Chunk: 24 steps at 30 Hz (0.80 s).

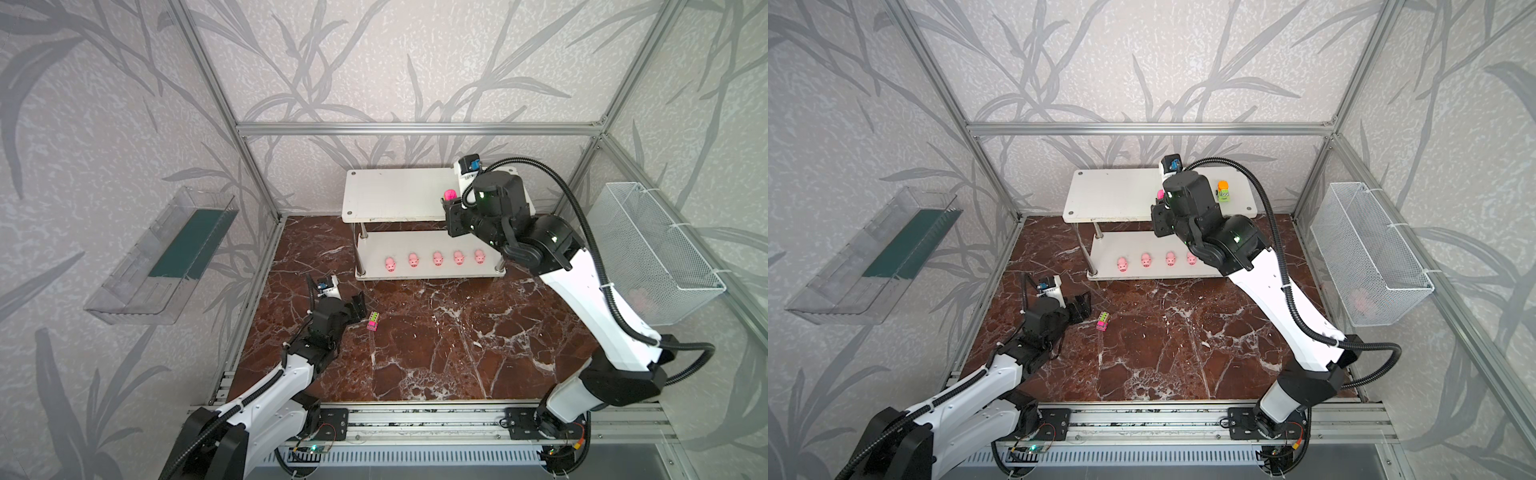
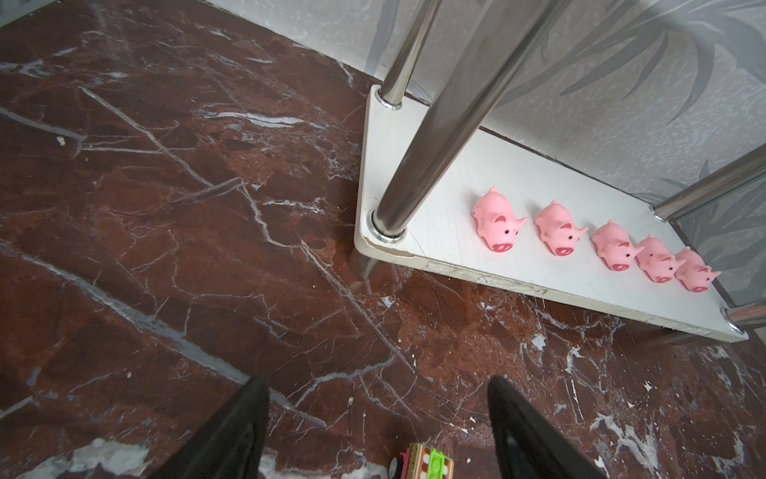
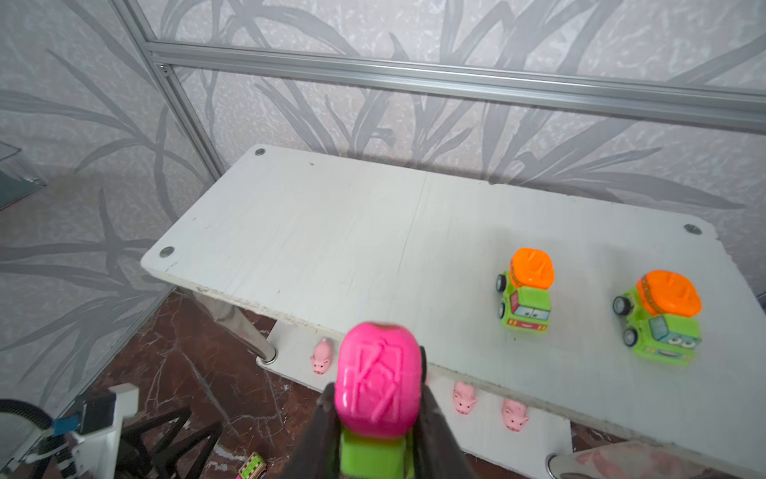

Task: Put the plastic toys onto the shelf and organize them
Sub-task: 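Lift the pink-topped truck with the right gripper and carry it to the top shelf, then lower the pink-topped truck onto the top shelf beside the orange-topped trucks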

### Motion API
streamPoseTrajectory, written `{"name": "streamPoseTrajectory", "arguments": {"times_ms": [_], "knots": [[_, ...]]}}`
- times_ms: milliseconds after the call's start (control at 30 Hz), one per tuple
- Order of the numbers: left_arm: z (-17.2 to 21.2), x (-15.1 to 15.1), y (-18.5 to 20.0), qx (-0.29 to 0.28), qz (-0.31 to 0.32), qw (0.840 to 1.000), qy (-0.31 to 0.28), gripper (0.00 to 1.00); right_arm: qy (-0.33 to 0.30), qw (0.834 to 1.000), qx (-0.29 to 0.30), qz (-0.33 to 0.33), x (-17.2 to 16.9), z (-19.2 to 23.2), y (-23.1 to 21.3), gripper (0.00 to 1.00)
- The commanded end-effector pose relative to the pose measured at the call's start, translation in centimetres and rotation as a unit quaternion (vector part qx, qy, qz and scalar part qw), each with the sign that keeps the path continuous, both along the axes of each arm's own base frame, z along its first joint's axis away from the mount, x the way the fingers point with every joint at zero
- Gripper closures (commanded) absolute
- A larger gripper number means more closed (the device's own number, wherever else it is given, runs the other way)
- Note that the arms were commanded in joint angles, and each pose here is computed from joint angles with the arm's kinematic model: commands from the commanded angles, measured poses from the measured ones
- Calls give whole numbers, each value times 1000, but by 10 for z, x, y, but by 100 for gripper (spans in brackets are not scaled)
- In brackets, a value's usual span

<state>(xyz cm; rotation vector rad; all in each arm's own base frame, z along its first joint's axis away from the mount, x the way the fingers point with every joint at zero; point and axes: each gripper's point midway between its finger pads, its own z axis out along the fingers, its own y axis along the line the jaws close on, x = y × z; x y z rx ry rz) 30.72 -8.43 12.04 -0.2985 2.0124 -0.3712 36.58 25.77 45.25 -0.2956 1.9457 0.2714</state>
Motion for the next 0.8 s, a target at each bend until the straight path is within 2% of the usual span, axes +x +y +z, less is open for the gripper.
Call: {"name": "streamPoseTrajectory", "arguments": {"times_ms": [0,133,300,767], "knots": [[0,-1,0,-8,2,1000,-4,19,22,999,-39,-1,22,-15,-2,80],[0,-1,1,-6,4,1000,-5,19,34,999,-39,-14,51,-23,-3,80],[-1,-2,1,-8,4,1000,-5,19,48,998,-38,-18,72,-32,3,81],[-2,-8,7,-5,11,1000,-8,19,82,996,-29,-20,88,-58,9,81]]}}
